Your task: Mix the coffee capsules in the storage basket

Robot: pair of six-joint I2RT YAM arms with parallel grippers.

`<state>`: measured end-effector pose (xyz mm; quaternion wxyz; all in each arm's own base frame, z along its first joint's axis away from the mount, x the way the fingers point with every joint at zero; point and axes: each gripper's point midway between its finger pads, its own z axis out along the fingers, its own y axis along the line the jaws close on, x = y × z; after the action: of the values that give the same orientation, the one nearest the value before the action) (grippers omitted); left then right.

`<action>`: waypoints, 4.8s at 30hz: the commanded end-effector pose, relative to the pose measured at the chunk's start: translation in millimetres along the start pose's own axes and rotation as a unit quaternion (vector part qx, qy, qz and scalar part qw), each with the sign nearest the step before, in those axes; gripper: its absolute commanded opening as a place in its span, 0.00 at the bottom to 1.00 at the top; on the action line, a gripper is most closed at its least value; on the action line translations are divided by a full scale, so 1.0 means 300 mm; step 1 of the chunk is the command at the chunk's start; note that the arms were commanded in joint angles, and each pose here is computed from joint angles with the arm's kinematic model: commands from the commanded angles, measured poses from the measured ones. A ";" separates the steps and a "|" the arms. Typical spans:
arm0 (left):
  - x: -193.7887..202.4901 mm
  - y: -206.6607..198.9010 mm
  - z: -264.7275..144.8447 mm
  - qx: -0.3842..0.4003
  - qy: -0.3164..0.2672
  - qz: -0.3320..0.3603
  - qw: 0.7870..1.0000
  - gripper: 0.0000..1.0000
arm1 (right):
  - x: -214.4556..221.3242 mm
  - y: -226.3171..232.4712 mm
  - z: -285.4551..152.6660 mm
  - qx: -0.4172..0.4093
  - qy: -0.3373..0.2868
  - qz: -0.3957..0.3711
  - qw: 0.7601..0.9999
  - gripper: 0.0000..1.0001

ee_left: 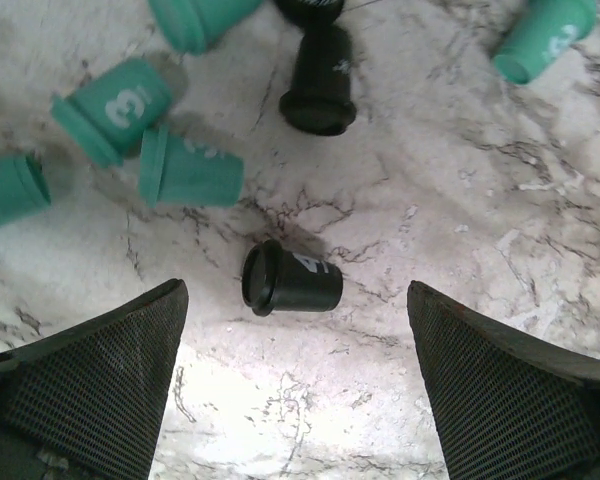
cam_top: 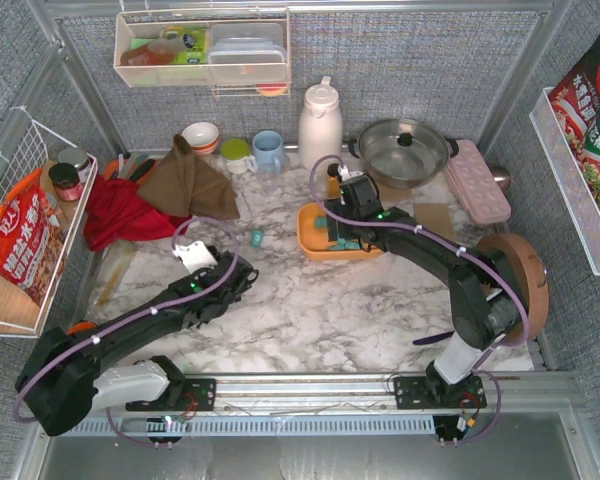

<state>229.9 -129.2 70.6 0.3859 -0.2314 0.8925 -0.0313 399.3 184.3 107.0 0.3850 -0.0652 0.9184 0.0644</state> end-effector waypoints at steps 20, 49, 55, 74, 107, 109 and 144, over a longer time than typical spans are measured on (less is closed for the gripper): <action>0.195 -0.008 0.144 -0.042 0.116 0.185 0.975 0.83 | 0.005 0.050 -0.033 -0.048 0.012 -0.006 0.999 0.71; 0.044 -0.253 0.049 0.123 0.061 0.237 0.962 0.49 | -0.021 0.077 -0.074 -0.070 0.013 -0.004 0.997 0.71; -0.108 -0.476 -0.037 0.297 -0.097 0.264 0.912 0.52 | -0.061 0.131 -0.152 -0.118 0.006 0.005 0.993 0.71; -0.088 -0.742 -0.364 0.593 -0.279 0.379 0.653 0.54 | -0.131 0.376 -0.445 -0.349 0.005 0.016 0.937 0.64; -0.144 -0.772 -0.383 0.580 -0.310 0.375 0.653 0.57 | -0.076 0.462 -0.434 -0.392 0.043 0.027 0.919 0.29; -0.143 -0.768 -0.377 0.576 -0.308 0.377 0.657 0.68 | -0.078 0.461 -0.431 -0.389 0.042 0.028 0.920 0.27; -0.184 0.073 -0.012 -0.022 -0.106 0.059 0.992 0.99 | -0.037 -0.033 -0.006 0.022 -0.008 -0.019 1.000 0.72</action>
<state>275.2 -133.8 130.6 0.5263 -0.0976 0.8434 -0.0451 409.6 178.9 106.1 0.3770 -0.0704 0.9226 0.0412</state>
